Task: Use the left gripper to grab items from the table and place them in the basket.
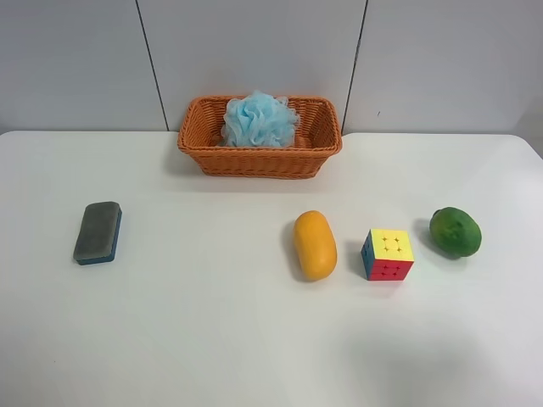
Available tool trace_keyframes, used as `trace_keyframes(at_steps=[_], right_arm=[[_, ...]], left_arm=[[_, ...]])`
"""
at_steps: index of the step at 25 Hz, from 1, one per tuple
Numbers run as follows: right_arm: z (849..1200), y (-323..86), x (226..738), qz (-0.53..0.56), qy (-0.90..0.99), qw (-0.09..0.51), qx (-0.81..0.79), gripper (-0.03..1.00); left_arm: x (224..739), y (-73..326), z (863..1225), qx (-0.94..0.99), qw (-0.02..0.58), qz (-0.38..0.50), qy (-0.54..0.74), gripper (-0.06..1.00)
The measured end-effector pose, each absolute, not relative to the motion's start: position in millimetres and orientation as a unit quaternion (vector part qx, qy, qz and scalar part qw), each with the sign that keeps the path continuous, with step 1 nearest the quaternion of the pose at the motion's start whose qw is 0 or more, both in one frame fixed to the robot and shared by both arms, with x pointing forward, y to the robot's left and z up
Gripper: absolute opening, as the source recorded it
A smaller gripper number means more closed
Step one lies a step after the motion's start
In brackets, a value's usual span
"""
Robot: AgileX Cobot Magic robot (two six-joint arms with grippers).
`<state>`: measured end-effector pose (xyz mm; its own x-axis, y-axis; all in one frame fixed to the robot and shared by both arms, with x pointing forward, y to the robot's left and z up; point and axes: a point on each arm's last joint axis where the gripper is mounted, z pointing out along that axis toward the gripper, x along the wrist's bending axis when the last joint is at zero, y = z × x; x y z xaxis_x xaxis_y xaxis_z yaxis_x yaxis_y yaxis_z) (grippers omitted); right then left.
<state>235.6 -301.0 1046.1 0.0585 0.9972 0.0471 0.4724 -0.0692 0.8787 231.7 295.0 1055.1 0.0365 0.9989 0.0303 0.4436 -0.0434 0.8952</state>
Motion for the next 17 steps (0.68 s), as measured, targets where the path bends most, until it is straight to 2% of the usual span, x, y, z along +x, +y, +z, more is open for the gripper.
trace_keyframes(at_steps=[17], right_arm=[[1046.1,-301.0,235.6,0.366,0.58,0.359,0.633,0.99]], left_arm=[[231.7,294.7,1055.1,0.618,0.371,0.374,0.583,0.99]])
